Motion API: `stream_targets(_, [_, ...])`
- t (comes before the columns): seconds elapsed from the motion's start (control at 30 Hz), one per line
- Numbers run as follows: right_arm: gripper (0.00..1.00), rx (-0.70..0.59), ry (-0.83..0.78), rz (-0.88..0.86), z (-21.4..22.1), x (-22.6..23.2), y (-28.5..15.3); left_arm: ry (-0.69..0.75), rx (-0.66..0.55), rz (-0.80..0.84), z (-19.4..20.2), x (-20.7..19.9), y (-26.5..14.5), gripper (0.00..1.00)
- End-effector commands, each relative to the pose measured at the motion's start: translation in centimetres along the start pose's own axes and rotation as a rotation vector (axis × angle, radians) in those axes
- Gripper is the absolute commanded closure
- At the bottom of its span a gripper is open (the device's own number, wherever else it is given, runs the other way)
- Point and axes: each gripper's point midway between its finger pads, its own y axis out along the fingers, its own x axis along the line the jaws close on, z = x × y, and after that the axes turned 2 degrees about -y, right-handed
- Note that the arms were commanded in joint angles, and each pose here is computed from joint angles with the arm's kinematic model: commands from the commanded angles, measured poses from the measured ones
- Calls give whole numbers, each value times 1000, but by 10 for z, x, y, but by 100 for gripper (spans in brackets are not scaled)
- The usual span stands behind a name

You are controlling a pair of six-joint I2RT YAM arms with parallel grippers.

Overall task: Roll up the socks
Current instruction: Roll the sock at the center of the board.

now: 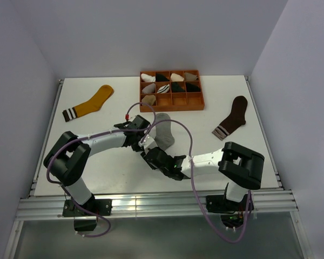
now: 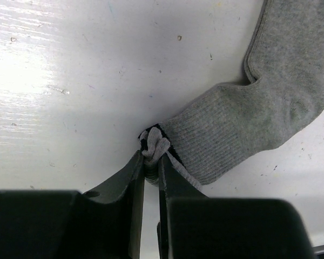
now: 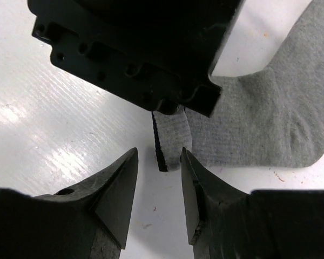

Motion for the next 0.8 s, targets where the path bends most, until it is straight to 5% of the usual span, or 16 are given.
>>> stream_targets(0.0, [55,-48,1,27,-16,2,8,37,47,-32,10,7,6,100])
stream_targets(0.33, [64,48,-20,105,18,-4,26,49,62,-24,12,4,8,100])
stream_targets(0.5, [96,87,11,102,29,-6,29,59,38,-8,3,-4,7,98])
stream_targets(0.77, [100,127,275,-127,17,-5,23,-76,-112,73,-49,-10,-15,63])
